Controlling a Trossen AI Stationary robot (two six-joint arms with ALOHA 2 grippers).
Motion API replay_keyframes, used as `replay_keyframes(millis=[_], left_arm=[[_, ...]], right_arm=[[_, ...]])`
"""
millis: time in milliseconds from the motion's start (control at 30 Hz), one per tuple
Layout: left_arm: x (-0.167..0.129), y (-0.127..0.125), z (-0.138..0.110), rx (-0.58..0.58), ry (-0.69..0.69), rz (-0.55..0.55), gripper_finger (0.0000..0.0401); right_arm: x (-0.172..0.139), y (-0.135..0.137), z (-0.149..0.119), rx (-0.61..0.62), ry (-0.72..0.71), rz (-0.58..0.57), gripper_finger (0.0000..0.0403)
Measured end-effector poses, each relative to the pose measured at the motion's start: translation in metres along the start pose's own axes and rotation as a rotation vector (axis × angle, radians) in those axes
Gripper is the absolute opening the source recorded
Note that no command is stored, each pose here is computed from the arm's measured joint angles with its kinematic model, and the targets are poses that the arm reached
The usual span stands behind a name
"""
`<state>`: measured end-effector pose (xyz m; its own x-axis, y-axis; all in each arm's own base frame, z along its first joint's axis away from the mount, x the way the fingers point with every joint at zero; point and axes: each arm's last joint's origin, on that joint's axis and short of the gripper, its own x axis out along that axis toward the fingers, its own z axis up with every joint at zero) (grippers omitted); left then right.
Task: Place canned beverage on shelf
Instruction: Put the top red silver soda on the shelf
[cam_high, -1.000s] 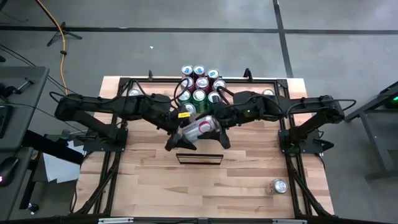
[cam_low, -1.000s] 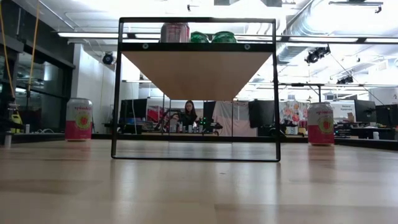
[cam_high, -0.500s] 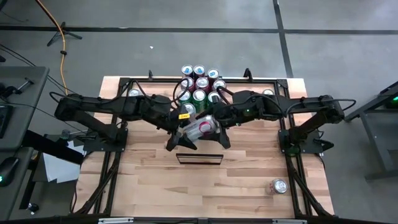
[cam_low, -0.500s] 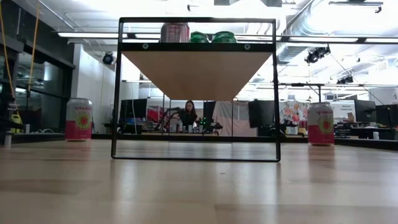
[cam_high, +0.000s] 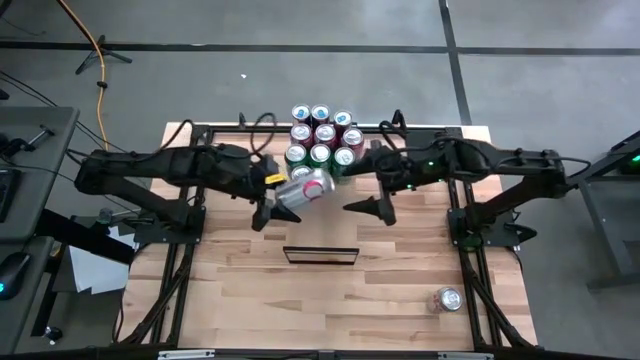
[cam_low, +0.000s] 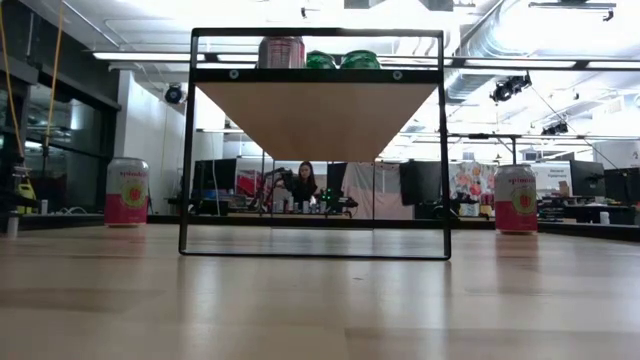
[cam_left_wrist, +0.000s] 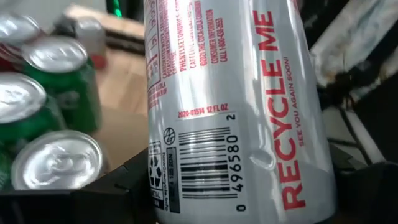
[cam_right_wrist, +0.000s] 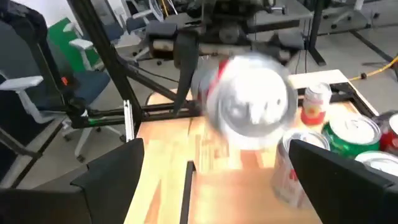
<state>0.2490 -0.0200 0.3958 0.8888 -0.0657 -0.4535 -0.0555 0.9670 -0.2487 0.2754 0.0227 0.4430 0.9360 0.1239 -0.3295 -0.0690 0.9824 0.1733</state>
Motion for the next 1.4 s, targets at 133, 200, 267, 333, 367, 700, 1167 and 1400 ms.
replay_keyframes(millis=[133, 200, 267, 333, 367, 700, 1167, 1400], left_arm=[[-0.009, -0.005, -0.008, -0.015, -0.145, 0.007, 0.0236], [-0.008, -0.007, -0.017, -0.05, -0.245, -0.025, 0.0236], [-0.004, -0.006, -0.03, -0.098, -0.344, -0.072, 0.0236], [0.002, -0.006, -0.041, -0.164, -0.457, -0.126, 0.0236], [0.004, -0.006, -0.045, -0.193, -0.512, -0.159, 0.0236], [0.014, -0.01, -0.055, -0.321, -0.707, -0.536, 0.0236], [0.027, -0.004, -0.052, -0.46, -0.545, -0.879, 0.0236], [0.032, -0.003, -0.054, -0.491, -0.51, -0.884, 0.0236]], right_arm=[[-0.002, 0.002, -0.008, 0.018, 0.052, -0.016, 0.0386], [0.004, 0.003, -0.015, 0.023, 0.07, -0.019, 0.0386], [0.013, 0.004, -0.021, 0.034, 0.028, -0.011, 0.0387], [0.024, 0.002, -0.027, 0.043, -0.046, 0.004, 0.0387], [0.029, 0.002, -0.029, 0.05, -0.092, 0.013, 0.0387], [0.039, -0.023, -0.012, 0.038, -0.486, 0.049, 0.0387], [0.065, -0.022, 0.013, -0.095, -0.451, 0.34, 0.0387], [0.072, -0.02, 0.011, -0.099, -0.45, 0.374, 0.0387]])
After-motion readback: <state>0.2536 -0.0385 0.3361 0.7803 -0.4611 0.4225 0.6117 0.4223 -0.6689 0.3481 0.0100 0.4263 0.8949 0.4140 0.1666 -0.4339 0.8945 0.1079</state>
